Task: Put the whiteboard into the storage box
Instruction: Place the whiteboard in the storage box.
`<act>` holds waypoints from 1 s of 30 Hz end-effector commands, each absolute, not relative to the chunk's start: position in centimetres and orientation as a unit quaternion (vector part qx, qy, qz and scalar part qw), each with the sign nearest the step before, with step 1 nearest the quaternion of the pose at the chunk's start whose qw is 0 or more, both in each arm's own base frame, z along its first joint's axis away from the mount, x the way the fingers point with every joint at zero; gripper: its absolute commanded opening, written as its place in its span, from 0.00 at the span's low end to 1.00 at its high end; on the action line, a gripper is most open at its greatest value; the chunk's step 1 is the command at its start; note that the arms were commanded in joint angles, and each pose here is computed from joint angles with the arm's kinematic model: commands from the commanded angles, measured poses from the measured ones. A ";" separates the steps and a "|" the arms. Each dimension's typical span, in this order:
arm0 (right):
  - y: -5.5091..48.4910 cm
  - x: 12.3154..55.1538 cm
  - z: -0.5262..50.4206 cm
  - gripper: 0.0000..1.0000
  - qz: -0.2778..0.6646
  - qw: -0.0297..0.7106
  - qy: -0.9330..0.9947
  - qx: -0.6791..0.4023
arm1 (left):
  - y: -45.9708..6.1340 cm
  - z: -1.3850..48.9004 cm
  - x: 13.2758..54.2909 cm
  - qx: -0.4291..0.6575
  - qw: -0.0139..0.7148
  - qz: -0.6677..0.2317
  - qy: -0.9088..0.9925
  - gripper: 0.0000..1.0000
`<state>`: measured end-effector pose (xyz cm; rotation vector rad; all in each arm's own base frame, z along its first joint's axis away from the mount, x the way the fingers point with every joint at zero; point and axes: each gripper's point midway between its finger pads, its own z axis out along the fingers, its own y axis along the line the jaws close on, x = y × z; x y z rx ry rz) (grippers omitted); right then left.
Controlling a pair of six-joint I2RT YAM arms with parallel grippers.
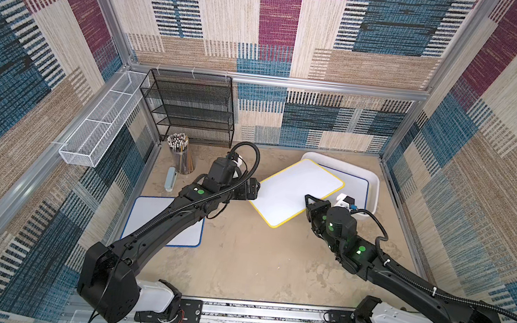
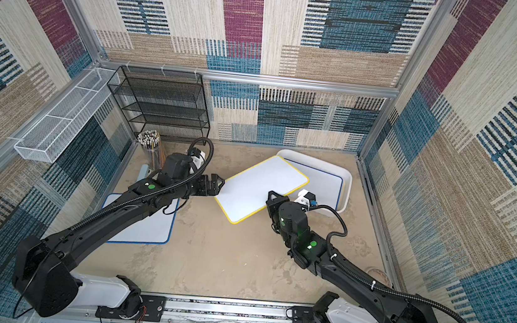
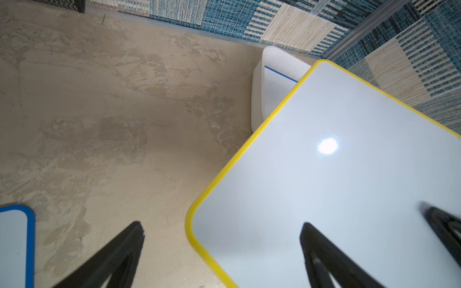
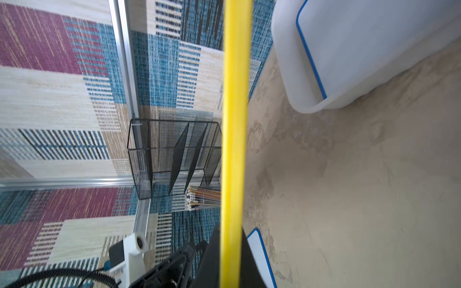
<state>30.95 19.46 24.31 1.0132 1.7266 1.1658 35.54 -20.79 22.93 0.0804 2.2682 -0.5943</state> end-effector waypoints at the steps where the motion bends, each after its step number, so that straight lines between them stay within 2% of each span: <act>1: 16.3 31.9 25.8 0.06 0.440 0.434 0.620 0.484 | -21.3 24.4 35.8 0.076 0.418 -0.233 0.875 1.00; 11: 11.0 32.5 27.1 0.07 0.387 0.464 0.510 0.612 | -23.2 24.1 35.6 0.136 0.409 -0.246 0.868 1.00; 30: 5.1 35.7 21.4 0.09 0.313 0.444 0.429 0.721 | -28.6 22.4 32.4 0.222 0.388 -0.248 0.859 1.00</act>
